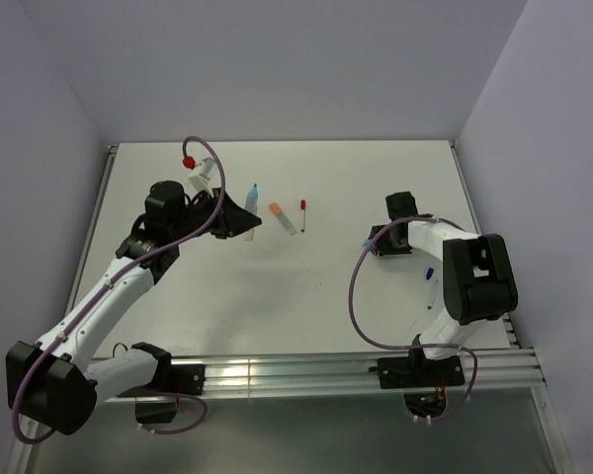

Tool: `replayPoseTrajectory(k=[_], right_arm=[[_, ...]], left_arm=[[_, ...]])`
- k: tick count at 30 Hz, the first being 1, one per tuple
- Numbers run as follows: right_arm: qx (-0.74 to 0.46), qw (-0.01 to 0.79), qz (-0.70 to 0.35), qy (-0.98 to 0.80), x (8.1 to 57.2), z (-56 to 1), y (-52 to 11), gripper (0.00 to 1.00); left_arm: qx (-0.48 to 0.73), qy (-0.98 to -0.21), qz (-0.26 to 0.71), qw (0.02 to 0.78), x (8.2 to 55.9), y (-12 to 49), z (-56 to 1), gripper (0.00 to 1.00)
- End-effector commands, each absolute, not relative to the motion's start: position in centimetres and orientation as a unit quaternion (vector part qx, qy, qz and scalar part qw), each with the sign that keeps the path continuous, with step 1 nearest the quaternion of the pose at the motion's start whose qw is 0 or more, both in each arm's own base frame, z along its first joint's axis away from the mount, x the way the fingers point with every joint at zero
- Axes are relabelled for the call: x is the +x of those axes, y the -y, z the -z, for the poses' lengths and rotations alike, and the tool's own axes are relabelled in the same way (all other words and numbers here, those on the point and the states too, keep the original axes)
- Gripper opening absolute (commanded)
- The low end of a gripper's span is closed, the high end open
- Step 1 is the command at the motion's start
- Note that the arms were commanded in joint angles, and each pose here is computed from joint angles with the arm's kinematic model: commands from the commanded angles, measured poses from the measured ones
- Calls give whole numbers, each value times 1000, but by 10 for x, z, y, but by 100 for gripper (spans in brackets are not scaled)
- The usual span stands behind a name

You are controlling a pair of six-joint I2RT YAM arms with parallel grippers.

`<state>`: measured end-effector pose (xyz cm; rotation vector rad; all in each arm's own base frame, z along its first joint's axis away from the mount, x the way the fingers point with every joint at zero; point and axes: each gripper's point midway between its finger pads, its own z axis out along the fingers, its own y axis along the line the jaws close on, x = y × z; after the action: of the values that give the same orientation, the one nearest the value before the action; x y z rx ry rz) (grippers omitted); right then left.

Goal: Insert the pens into the pen caps

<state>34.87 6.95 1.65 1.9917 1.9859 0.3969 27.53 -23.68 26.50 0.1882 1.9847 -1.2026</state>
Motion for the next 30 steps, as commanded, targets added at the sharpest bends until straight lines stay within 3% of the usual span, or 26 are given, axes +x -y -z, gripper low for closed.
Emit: replayPoseTrajectory(k=[1,9,18,24,30], right_arm=[[670,156,-94,-719,348,-10,-57,40],[499,195,-143,-832,373,-22,-75,0],[289,255,-261,-885,385,-79,-125,0],[168,361,-392,-829,397,-194,-158,0],[50,470,-474,-743,371,-336,-179,0]], left_arm=[[86,-764,489,412,274,238,-280,0],[118,-744,522,400,262,247,-285,0],[175,-697,589,371,237,263,-295,0],[194,-661,633,353,219,285,-307,0],[224,-580,694,363,208,309,-358,0]])
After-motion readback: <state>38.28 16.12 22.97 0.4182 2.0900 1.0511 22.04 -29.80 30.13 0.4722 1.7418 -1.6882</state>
